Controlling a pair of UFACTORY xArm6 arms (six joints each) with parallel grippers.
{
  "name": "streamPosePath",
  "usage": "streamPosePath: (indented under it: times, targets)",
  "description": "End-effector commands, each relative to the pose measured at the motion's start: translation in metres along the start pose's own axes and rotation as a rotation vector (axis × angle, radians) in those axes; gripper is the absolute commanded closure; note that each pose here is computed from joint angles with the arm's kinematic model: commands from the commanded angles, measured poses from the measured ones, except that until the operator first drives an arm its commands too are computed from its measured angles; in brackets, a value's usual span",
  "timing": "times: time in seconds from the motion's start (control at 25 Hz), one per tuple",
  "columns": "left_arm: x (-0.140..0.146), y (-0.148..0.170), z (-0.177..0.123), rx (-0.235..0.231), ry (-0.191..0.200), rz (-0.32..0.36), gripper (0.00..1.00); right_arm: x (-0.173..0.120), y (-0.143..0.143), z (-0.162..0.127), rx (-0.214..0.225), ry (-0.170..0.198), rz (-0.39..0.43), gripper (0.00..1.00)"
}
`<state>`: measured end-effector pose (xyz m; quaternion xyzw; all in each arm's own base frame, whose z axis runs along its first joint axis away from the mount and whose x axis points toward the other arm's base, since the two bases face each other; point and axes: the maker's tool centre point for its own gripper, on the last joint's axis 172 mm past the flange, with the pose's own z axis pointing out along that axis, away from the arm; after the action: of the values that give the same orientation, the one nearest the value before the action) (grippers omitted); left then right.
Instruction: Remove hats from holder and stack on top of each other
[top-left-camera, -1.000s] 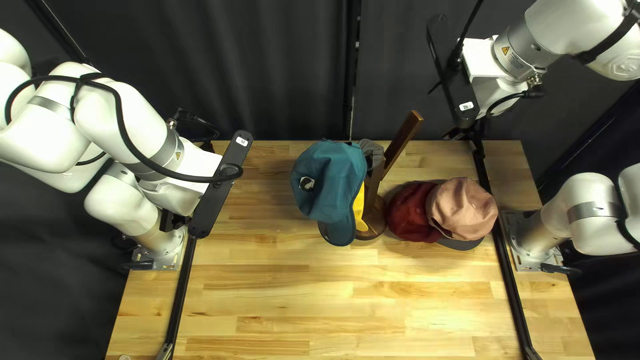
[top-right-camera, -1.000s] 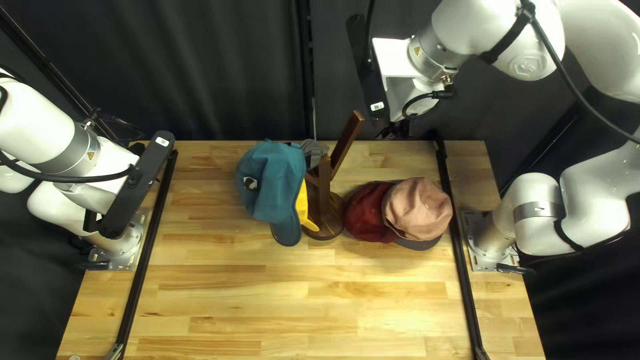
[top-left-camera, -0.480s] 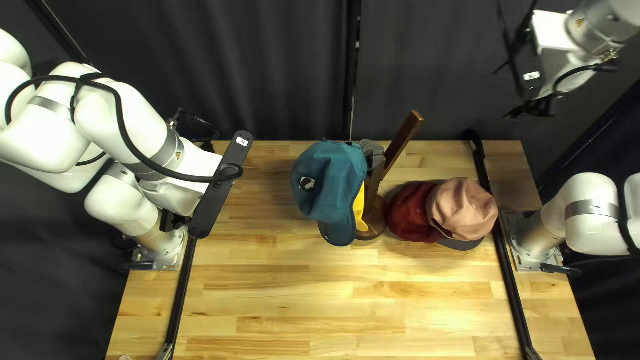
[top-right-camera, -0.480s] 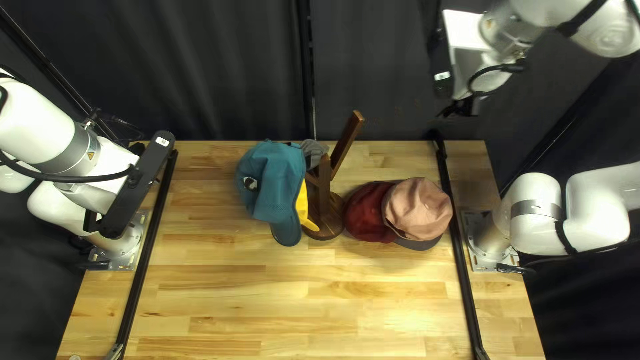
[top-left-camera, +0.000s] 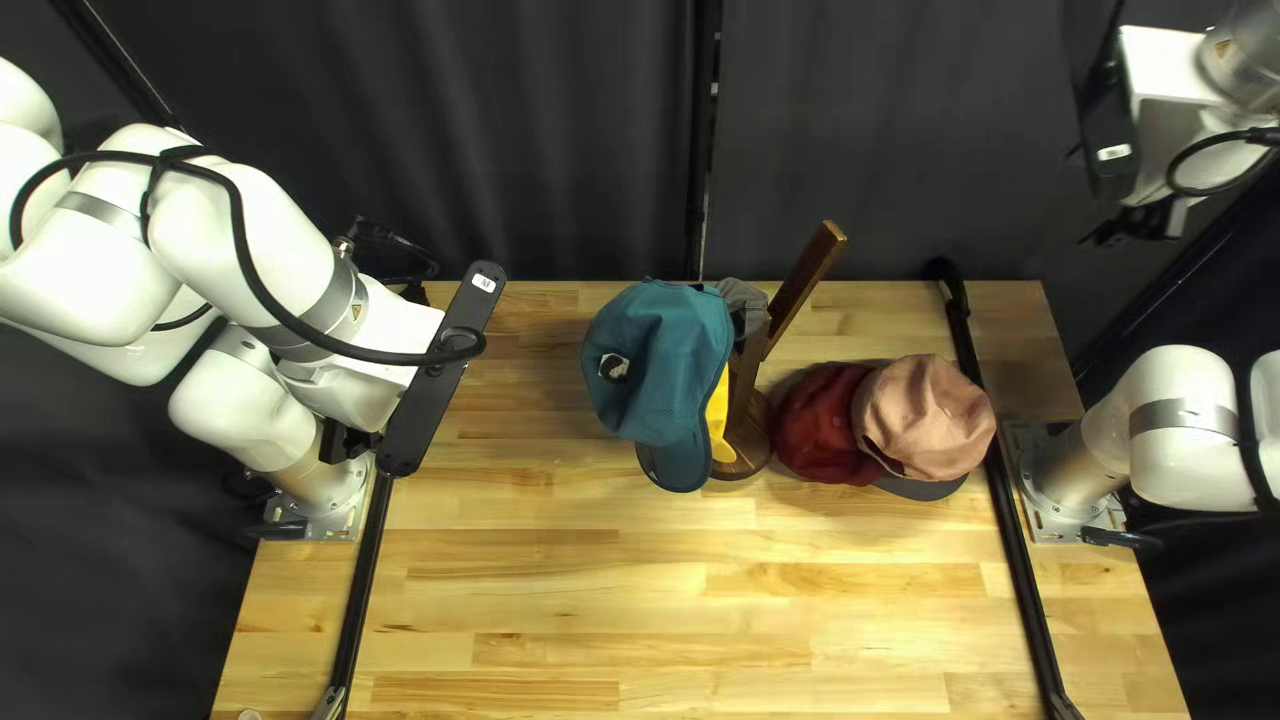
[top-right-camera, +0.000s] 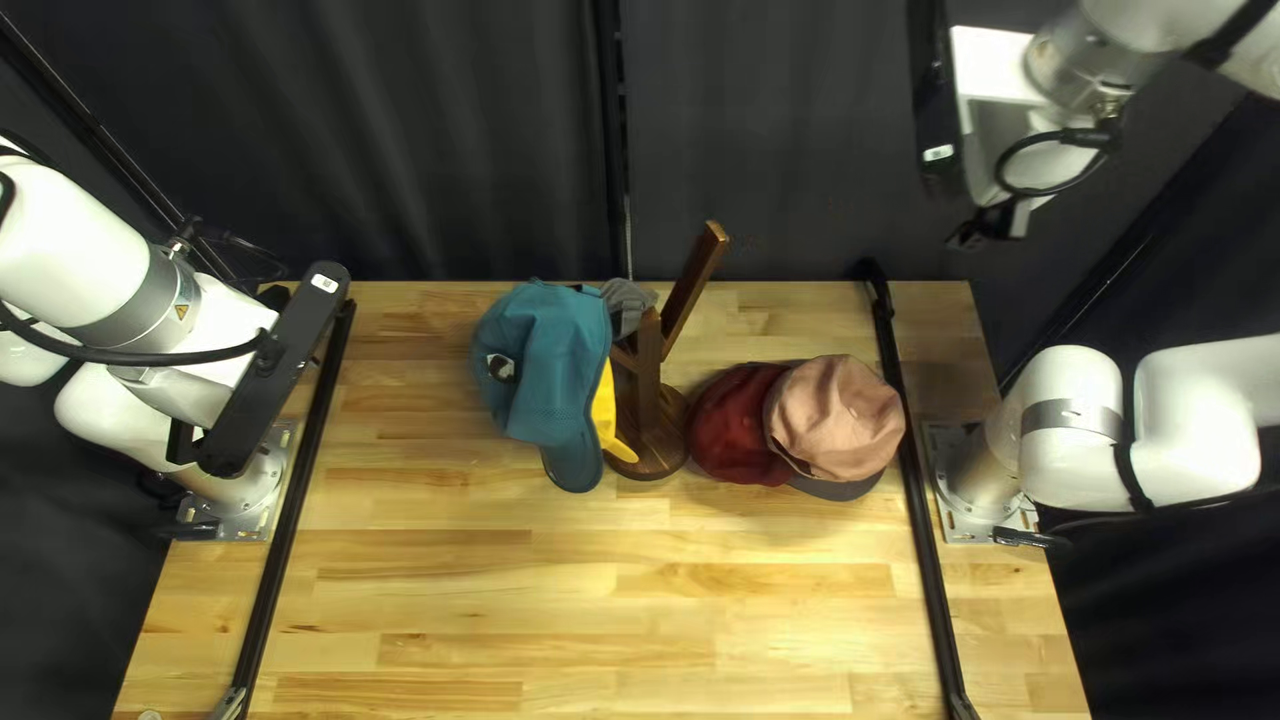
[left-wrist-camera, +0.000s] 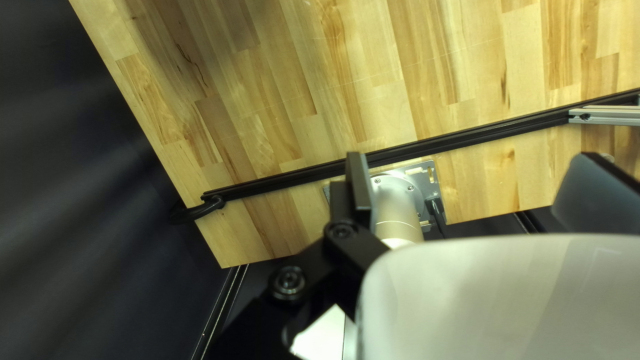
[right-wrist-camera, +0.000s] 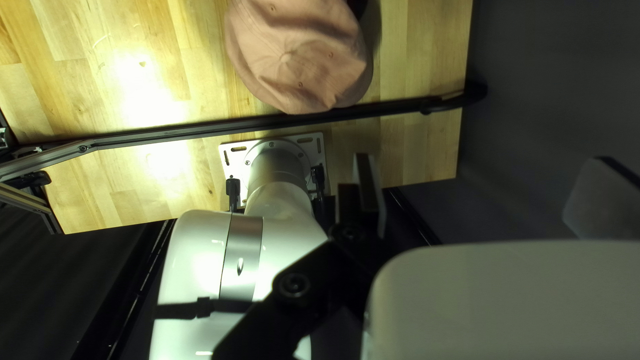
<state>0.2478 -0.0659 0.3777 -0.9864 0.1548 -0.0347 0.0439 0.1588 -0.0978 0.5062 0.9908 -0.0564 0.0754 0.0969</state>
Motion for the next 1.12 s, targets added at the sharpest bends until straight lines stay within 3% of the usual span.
streamPosePath:
  times: [0.04, 0.92, 0.96, 1.12]
  targets:
    - [0.0, 0.0, 0.0, 0.0, 0.0, 0.0, 0.0, -0.002, -0.005, 0.005, 0.0, 0.018, 0.006, 0.0]
    - [0.0, 0.0, 0.0, 0.0, 0.0, 0.0, 0.0, -0.002, -0.005, 0.005, 0.0, 0.018, 0.006, 0.0]
    - [-0.004, 0.001, -0.002, -0.015, -0.009, -0.01, 0.0, -0.002, -0.005, 0.005, 0.0, 0.018, 0.006, 0.0]
    - [-0.012, -0.021, -0.01, 0.035, -0.087, -0.059, 0.0, -0.002, -0.005, 0.005, 0.0, 0.018, 0.006, 0.0]
